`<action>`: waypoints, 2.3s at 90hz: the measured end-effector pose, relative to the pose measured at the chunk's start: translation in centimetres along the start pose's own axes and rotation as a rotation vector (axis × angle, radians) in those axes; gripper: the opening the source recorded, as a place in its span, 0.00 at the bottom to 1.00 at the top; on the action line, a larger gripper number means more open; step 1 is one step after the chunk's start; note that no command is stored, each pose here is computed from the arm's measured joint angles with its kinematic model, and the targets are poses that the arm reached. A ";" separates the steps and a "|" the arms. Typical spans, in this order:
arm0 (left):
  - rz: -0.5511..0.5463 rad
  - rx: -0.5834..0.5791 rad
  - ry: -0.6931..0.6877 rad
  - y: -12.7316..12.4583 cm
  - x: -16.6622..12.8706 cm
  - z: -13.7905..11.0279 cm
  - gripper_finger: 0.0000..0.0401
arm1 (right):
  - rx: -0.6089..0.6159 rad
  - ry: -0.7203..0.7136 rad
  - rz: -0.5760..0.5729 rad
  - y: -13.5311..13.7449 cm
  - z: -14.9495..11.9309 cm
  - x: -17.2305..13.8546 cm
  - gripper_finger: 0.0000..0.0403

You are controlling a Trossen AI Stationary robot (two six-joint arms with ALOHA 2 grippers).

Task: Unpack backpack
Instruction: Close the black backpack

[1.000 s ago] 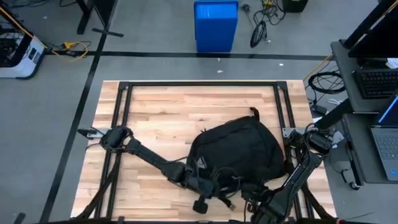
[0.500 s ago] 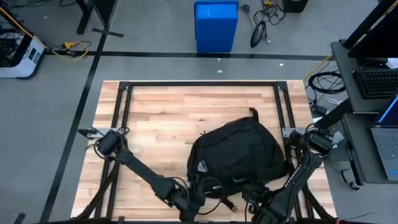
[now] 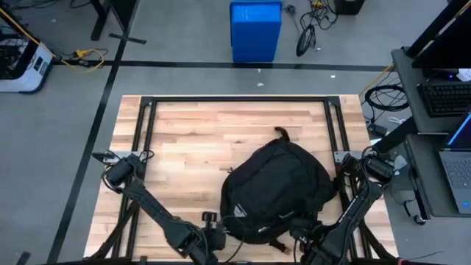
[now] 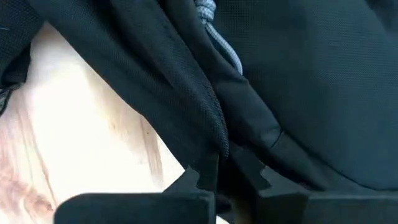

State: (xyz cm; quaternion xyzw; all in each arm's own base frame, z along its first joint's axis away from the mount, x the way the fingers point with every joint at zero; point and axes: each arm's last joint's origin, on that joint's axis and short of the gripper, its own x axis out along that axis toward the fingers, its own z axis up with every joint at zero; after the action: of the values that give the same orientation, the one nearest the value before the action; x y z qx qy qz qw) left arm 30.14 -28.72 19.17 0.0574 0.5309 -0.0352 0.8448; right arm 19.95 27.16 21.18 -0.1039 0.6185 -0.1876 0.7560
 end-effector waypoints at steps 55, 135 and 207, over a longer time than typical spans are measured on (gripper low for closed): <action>0.012 0.013 -0.089 -1.1 -3.0 -0.6 0.16 | 0.026 0.019 -0.027 -0.3 -0.3 0.0 0.00; 0.576 0.422 -0.127 5.3 2.6 -6.3 0.31 | -0.066 -0.064 -0.093 0.1 -2.5 -1.0 0.00; 0.362 0.417 -0.037 12.2 6.3 -2.9 0.39 | -0.052 -0.091 -0.052 0.7 -2.8 -1.2 0.00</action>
State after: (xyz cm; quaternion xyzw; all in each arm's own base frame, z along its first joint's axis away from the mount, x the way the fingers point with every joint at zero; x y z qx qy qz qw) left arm 31.72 -16.18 12.96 0.3234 0.4779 0.0069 0.8167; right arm 17.09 28.49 21.42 -0.1479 0.5851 -0.1861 0.7753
